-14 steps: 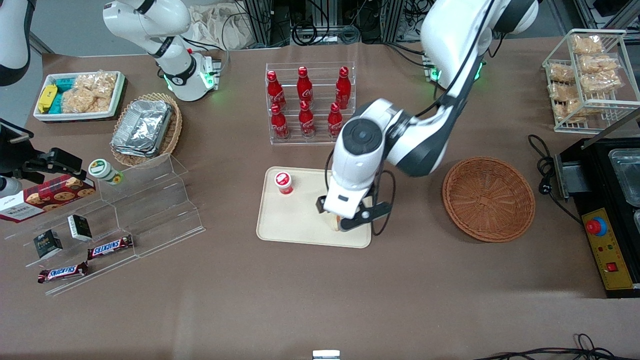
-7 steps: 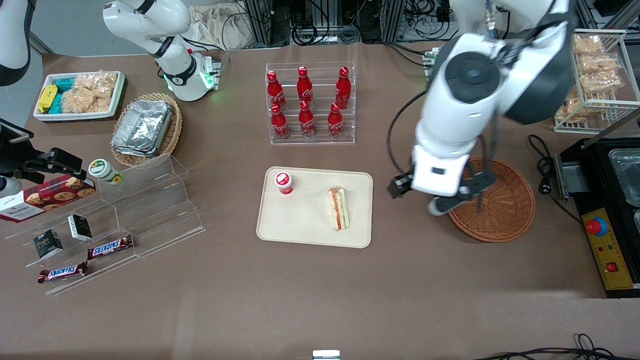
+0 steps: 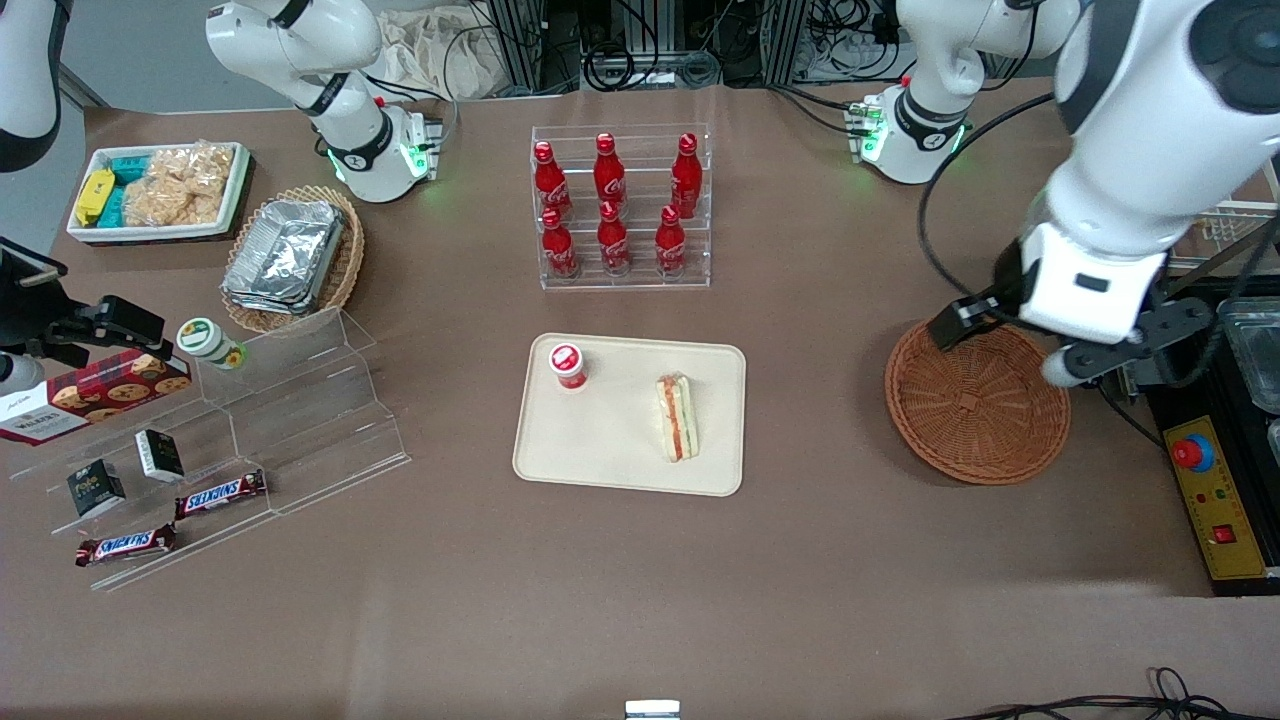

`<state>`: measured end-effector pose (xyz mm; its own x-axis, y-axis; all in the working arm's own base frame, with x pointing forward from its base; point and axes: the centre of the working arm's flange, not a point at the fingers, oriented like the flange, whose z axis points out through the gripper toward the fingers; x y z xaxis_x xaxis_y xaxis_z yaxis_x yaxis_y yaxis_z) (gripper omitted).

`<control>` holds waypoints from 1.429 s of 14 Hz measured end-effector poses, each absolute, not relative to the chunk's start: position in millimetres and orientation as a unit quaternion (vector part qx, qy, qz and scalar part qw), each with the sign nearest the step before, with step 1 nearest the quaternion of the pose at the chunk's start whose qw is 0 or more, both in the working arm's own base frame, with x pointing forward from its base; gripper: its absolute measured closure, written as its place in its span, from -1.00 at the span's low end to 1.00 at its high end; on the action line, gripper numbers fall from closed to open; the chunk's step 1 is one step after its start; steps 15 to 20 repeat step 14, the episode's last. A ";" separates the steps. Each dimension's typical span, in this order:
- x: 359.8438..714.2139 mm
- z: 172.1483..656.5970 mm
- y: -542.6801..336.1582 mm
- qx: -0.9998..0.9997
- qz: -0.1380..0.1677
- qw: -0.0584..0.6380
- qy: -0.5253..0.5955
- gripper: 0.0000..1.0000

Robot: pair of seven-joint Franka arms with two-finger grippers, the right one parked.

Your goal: Place sandwich from basket to tray

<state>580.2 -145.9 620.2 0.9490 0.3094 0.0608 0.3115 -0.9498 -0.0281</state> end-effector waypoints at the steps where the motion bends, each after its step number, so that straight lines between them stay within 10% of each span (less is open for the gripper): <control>1: 578.3 624.2 -124.8 -0.990 -0.024 0.020 -0.140 -1.00; 20: 560.9 651.7 21.6 -0.998 -0.013 0.022 -0.058 -1.00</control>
